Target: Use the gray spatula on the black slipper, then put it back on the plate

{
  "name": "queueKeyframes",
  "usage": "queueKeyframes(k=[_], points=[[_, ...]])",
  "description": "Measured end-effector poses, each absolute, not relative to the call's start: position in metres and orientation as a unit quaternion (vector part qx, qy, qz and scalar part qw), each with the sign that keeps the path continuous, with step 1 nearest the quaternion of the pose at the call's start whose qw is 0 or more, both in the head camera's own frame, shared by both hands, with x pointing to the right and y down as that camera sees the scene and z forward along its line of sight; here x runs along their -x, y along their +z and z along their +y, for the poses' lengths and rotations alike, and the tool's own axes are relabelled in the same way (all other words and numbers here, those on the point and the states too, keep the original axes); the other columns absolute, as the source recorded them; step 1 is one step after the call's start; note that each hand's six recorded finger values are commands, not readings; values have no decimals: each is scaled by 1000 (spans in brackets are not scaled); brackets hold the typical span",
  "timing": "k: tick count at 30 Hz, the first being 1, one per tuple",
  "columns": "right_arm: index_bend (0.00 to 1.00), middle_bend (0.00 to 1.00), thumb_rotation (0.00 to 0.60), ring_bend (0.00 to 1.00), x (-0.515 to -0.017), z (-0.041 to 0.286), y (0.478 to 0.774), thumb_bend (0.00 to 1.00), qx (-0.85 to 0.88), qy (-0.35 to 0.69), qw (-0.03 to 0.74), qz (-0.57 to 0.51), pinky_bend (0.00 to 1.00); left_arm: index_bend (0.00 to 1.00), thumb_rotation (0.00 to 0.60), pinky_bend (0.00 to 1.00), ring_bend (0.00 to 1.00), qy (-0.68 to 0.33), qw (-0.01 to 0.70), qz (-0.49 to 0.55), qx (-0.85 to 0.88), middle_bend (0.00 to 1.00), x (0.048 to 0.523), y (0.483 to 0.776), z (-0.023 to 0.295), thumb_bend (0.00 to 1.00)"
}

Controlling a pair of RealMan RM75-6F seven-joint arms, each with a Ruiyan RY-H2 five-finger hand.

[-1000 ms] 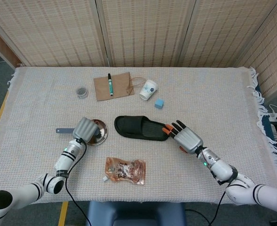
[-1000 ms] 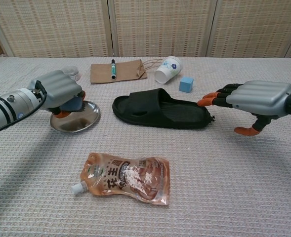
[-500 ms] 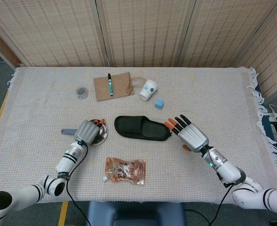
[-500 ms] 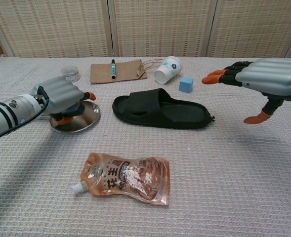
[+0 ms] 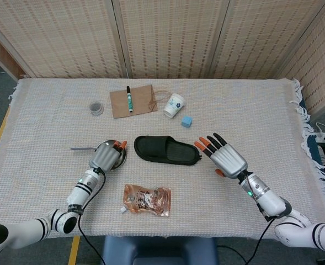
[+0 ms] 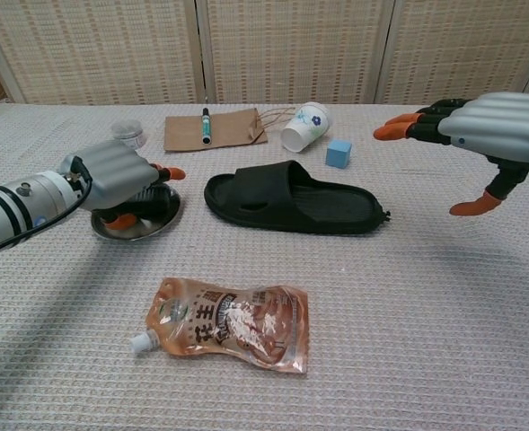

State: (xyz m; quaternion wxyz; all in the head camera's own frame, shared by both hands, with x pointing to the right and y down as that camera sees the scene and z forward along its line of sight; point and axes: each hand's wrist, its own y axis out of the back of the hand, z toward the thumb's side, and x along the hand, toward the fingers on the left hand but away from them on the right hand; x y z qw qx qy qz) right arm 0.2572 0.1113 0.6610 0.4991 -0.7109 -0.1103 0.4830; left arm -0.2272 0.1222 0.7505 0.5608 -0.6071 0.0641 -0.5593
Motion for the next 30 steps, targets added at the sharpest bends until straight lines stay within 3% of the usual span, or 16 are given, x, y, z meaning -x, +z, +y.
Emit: queueKeyframes(k=[5,8,10,13,18,21,25,30], points=[[0,0,600,0,-264,111,652,125,707,482,502,-126,0,53,600,1000,803,-547,568,78,610,191,223,734,125,376],[0,0,600,0,-276,115,642,125,700,485,504,-146,0,52,600,949,629,-536,569,102,615,190,224,714,127,376],[0,0,600,0,-286,120,635,125,694,488,504,-161,0,52,600,771,409,-527,565,129,622,177,230,694,131,376],[0,0,600,0,-309,134,620,123,680,499,503,-190,0,52,600,487,198,-520,544,185,632,148,254,660,144,373],[0,0,600,0,-350,162,589,125,638,507,518,-261,0,54,600,281,109,-532,477,306,630,138,329,616,176,391],[0,0,600,0,-385,190,572,125,603,520,521,-309,0,55,600,250,64,-536,430,381,619,122,377,595,202,398],[0,0,600,0,-421,233,564,125,586,546,492,-340,0,46,600,266,14,-543,379,433,611,3,433,572,243,414],[0,0,600,0,-424,251,569,125,602,555,473,-326,0,14,600,286,7,-552,371,429,612,0,454,559,257,416]])
